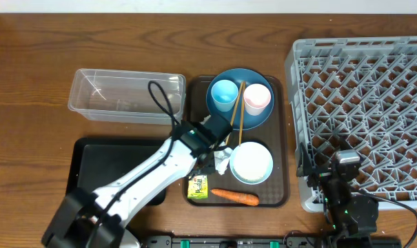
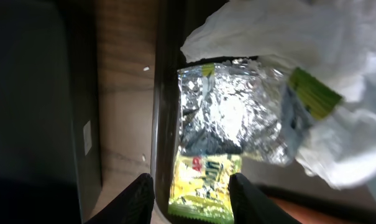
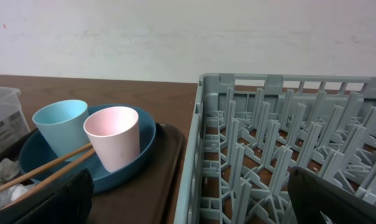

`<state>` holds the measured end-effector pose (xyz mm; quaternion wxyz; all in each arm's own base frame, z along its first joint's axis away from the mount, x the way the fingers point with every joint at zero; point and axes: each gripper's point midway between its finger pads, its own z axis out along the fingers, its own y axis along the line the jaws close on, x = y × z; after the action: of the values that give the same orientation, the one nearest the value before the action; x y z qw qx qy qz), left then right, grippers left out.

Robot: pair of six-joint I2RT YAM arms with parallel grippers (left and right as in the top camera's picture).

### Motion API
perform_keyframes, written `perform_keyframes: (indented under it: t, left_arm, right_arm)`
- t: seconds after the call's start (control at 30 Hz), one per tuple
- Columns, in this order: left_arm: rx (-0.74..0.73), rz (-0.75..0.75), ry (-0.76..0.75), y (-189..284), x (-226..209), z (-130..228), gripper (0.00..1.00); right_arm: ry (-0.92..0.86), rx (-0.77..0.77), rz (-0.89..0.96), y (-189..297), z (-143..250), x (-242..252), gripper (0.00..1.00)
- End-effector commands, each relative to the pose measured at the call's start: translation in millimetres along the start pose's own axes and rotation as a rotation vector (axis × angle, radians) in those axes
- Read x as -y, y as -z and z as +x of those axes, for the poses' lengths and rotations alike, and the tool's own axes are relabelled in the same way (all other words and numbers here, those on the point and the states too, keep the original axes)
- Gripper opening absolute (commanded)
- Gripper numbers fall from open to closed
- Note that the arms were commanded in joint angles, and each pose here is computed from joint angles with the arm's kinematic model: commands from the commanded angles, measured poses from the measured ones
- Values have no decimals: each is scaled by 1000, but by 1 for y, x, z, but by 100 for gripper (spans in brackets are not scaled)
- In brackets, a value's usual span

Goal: Sort waste into correct bins and load items into the dishwasher rack
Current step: 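Move the left gripper over the tray to the foil wrapper and yellow packet, then grasp the foil wrapper and yellow packet with the left gripper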

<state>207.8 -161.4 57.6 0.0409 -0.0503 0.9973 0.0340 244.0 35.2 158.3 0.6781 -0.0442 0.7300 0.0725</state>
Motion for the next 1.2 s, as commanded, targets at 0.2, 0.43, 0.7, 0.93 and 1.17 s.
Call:
perform_keyframes:
  t: [0.2,0.43,0.7,0.93,1.17]
  left_arm:
    - [-49,9,-47,-6,-3,4,43]
    - [-137,189,-33,-4,11,-2,43]
    - [-126,181,-12,-7,6,-7,43]
    - [-142,169,-7,-37,-3,9,43]
    - [-124,183,-1,-53,-4,13,44]
  right_arm:
    - [5,-4,-10,0,1,-2,99]
    - [5,-4,-10,0,1,-2,99]
    - [5,-4,-10,0,1,-2,99]
    - [5,-4,-10,0,1,-2,99]
    - [5,-4,-10,0,1,-2,99]
